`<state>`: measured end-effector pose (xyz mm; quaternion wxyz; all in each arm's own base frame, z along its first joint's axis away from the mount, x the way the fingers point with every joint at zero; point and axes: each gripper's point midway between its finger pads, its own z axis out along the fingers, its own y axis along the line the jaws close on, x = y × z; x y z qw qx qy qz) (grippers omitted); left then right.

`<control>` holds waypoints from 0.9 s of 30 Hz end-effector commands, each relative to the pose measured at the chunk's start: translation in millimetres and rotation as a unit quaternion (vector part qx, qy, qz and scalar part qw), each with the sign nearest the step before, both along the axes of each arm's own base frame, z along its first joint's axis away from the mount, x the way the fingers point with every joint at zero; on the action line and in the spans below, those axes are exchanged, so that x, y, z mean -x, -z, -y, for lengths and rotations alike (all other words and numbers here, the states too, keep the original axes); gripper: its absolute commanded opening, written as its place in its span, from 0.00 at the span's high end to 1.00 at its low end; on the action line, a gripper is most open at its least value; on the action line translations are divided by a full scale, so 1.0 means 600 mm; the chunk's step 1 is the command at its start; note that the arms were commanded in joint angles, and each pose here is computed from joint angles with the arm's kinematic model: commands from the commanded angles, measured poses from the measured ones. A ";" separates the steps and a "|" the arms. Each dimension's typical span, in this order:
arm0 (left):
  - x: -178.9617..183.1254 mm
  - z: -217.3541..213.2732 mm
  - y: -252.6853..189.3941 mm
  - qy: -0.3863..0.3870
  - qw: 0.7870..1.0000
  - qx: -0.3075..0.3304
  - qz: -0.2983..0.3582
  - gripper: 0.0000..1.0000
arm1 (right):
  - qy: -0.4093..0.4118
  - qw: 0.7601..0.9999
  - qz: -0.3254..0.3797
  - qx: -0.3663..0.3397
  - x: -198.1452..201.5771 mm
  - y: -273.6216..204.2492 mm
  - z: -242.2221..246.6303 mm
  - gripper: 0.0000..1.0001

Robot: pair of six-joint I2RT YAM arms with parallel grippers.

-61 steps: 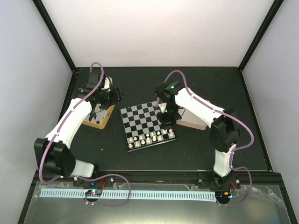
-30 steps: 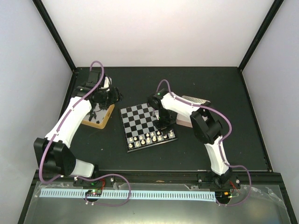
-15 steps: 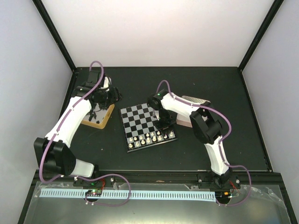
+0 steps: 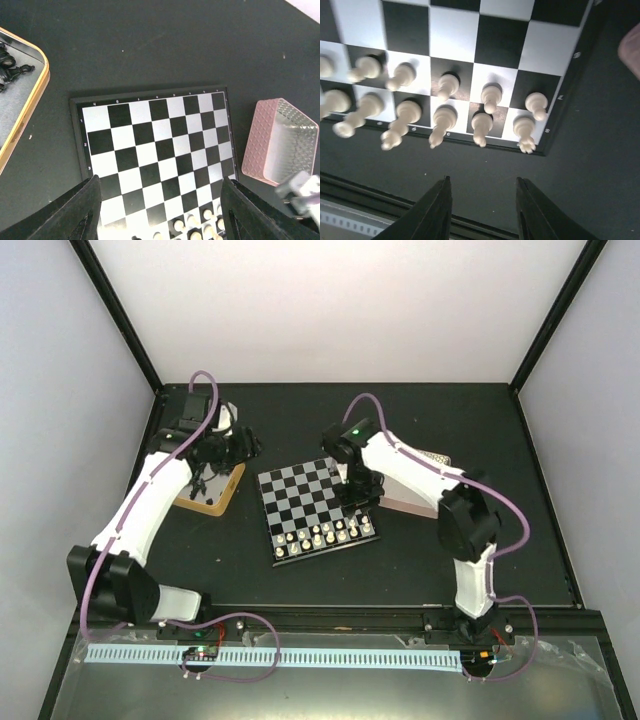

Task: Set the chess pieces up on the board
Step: Place the chess piece on the chessboard, then reset both arms

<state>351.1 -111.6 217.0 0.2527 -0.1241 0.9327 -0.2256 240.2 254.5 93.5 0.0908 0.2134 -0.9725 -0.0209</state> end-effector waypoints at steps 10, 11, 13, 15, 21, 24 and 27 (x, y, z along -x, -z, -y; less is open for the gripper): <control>0.115 -0.006 -0.108 0.048 0.975 0.032 0.216 0.25 | 0.133 0.921 0.348 -0.112 -0.095 -0.187 0.051 0.54; 0.127 -0.008 -0.113 0.049 0.970 0.033 0.234 0.24 | 0.146 0.908 0.372 -0.123 -0.093 -0.201 0.064 0.51; 0.151 -0.017 -0.127 0.047 0.962 0.028 0.269 0.17 | 0.168 0.883 0.414 -0.145 -0.085 -0.217 0.090 0.44; 0.173 -0.029 -0.141 0.039 0.953 0.020 0.301 0.07 | 0.193 0.857 0.450 -0.164 -0.073 -0.236 0.120 0.35; 0.238 -0.066 -0.165 0.012 0.938 -0.014 0.347 0.01 | 0.232 0.807 0.511 -0.184 -0.012 -0.279 0.213 0.17; 0.265 -0.075 -0.171 0.010 0.934 -0.024 0.357 0.01 | 0.253 0.792 0.527 -0.174 0.017 -0.292 0.259 0.13; 0.289 -0.086 -0.182 0.005 0.925 -0.037 0.377 0.01 | 0.274 0.771 0.548 -0.173 0.046 -0.313 0.305 0.11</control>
